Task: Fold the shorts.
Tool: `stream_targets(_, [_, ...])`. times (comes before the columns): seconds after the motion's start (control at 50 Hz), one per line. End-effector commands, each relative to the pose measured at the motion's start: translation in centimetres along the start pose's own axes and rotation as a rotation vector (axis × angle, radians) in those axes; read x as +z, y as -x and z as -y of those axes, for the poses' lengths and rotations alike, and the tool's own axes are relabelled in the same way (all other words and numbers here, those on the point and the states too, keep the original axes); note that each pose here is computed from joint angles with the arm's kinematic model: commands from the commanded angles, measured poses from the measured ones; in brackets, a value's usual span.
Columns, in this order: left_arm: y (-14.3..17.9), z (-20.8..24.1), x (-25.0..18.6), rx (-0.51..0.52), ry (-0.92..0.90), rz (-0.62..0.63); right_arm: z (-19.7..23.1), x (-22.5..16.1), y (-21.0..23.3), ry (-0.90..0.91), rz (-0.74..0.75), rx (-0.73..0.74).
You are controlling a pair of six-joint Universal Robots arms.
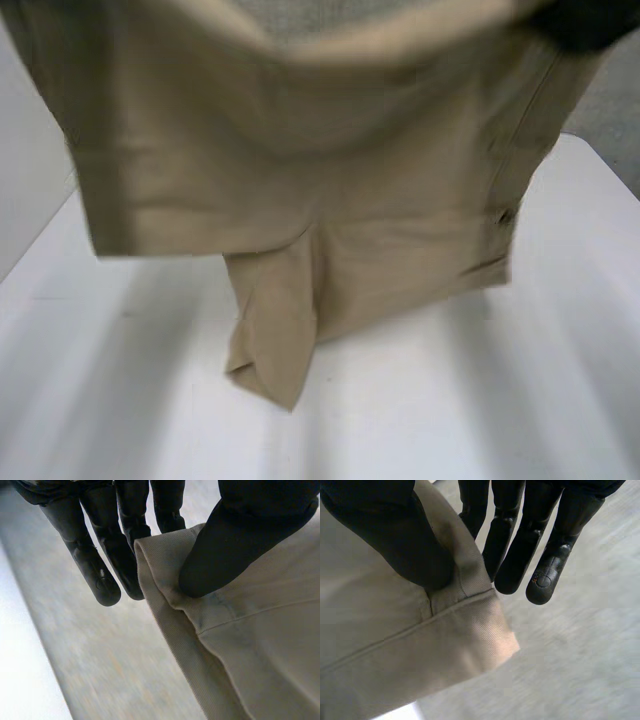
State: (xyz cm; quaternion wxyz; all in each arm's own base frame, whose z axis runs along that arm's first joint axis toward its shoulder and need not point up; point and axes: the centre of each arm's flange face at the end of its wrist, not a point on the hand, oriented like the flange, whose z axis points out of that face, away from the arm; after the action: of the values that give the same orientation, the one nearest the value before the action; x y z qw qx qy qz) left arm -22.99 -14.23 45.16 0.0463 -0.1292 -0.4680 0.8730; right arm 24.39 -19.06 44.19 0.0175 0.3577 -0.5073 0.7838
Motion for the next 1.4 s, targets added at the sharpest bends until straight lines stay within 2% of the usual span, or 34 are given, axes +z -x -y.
stream_targets(0.02, [2.5,6.2,-0.6,-0.045,-0.167,0.066,5.1,-1.5,-3.2,-0.148,-0.13,-0.017])
stream_targets(0.18, [2.9,7.0,-0.9,-0.05,-0.185,0.074,6.9,-2.7,-4.3,-0.195,-0.178,-0.026])
stream_targets(0.3, [2.1,5.2,0.0,-0.033,-0.14,0.053,3.8,-1.4,-2.5,-0.086,-0.104,-0.006])
stream_targets(0.44, [-0.6,-3.8,3.8,0.041,0.073,-0.003,-3.1,2.5,1.9,0.114,0.047,0.033])
stream_targets(0.56, [-3.2,-14.7,6.7,0.092,0.27,-0.038,-8.6,5.4,6.1,0.247,0.152,0.054])
stream_targets(0.68, [-5.1,-23.7,9.1,0.132,0.337,-0.037,-13.7,9.7,8.7,0.265,0.087,0.033])
stream_targets(0.78, [-4.6,-29.0,12.0,0.201,0.279,0.022,-16.1,13.5,9.6,0.115,-0.054,0.004])
stream_targets(0.9, [-5.0,-30.9,15.4,0.229,0.066,0.104,-19.1,17.4,11.2,-0.072,-0.228,-0.062])
stream_targets(1.02, [-7.0,-32.3,15.7,0.212,-0.061,0.059,-21.4,17.5,14.0,-0.005,-0.134,-0.108])
stream_targets(1.2, [-8.0,-33.7,13.0,0.217,0.032,0.023,-20.1,14.4,12.8,0.1,-0.113,-0.062])
stream_targets(1.3, [-6.3,-30.7,11.0,0.226,0.125,0.073,-19.0,11.9,11.3,0.134,-0.081,-0.034])
stream_targets(1.4, [-5.0,-27.6,7.6,0.236,0.248,0.043,-19.9,8.6,9.9,0.229,0.023,-0.026])
